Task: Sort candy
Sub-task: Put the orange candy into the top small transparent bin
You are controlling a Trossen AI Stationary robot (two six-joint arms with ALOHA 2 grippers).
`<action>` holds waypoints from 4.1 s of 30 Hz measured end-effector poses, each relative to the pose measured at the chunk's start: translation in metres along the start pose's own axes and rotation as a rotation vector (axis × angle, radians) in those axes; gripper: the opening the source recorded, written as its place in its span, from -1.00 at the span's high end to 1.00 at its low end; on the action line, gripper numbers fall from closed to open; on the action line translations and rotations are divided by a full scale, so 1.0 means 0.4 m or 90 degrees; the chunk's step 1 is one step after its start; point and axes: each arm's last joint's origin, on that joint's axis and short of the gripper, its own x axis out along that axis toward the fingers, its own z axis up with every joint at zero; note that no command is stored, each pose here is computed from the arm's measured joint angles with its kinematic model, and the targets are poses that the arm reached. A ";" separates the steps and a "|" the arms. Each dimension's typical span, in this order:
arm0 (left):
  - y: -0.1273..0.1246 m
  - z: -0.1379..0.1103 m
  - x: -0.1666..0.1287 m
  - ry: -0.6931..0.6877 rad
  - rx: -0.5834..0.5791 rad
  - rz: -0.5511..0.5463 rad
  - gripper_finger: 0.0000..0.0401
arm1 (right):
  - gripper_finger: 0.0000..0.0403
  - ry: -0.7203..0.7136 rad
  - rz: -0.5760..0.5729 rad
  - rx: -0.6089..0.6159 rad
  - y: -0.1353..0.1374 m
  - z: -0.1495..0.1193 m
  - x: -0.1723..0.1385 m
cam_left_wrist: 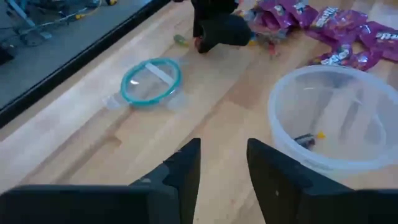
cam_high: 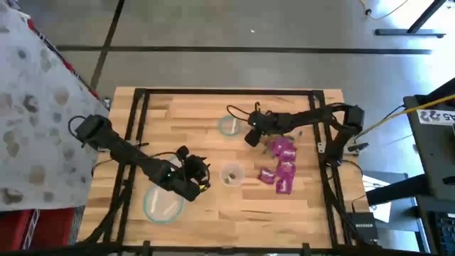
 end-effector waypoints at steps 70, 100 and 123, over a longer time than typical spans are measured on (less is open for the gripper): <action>0.002 0.006 0.005 -0.004 -0.013 0.001 0.43 | -0.24 -0.198 0.374 -0.572 0.249 -0.165 -0.130; 0.000 0.007 0.005 -0.006 -0.012 -0.002 0.43 | 0.84 -0.116 0.213 -0.453 0.214 -0.177 -0.132; 0.005 0.011 0.014 -0.006 -0.006 0.005 0.43 | 0.98 -0.429 0.422 -0.369 0.318 -0.060 -0.384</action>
